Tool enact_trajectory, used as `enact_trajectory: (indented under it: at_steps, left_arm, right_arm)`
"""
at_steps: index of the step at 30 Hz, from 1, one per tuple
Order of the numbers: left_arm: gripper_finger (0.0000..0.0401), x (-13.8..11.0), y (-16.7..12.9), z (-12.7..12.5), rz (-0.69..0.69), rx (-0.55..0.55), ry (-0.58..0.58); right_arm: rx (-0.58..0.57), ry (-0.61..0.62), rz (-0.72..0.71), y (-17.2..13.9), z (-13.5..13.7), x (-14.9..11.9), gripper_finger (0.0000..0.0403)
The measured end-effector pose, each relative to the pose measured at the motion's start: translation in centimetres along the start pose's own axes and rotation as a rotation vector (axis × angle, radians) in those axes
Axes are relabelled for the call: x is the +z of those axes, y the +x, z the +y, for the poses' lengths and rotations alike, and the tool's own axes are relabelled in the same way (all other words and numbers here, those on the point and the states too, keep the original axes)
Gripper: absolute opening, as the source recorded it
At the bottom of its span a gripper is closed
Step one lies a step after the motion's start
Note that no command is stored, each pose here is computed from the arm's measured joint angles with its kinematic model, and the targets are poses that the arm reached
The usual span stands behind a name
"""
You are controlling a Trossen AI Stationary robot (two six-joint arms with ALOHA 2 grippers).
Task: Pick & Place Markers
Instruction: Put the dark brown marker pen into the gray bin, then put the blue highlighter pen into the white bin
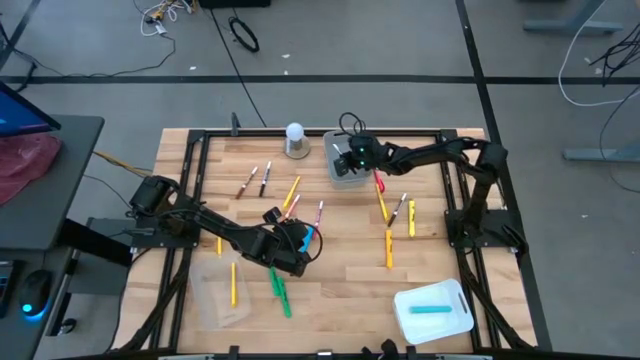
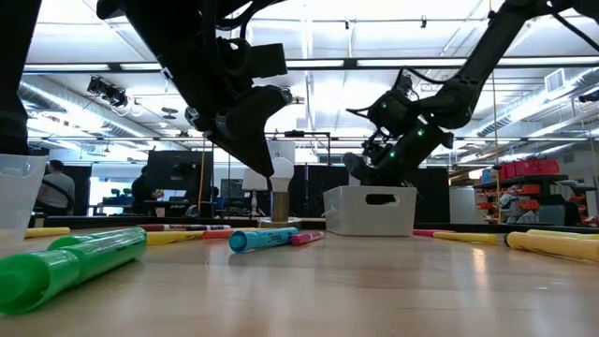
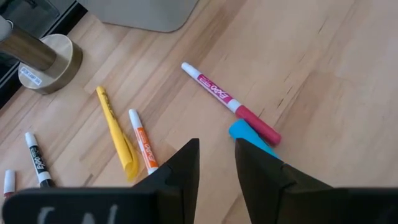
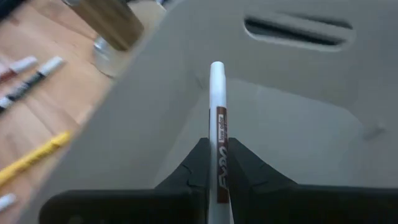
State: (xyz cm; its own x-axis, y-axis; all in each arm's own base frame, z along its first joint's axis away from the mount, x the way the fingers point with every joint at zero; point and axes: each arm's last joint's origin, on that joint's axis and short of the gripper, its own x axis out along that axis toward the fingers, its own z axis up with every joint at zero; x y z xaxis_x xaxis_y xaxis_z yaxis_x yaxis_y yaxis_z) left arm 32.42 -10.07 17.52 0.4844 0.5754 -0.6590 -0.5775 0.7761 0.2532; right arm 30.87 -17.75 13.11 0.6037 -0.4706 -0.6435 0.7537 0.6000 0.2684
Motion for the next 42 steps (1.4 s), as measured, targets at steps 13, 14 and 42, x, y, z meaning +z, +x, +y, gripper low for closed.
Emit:
enact_trajectory:
  at_steps: [13, 14, 42]
  left_arm:
    - [0.011, 0.0, 0.0, 0.0, 0.006, -0.007, -0.001]
    - [0.011, 0.0, 0.0, 0.0, 0.01, -0.011, -0.001]
    - [0.011, 0.0, 0.0, -0.1, 0.016, -0.021, -0.019]
  right_arm:
    - [-0.026, -0.015, 0.048, 0.4, -0.4, -0.7, 0.0058]
    - [-0.032, -0.016, 0.045, 0.4, -0.4, -0.7, 0.0069]
    - [0.278, -0.622, -0.031, -15.0, 11.6, -3.1, 0.0153]
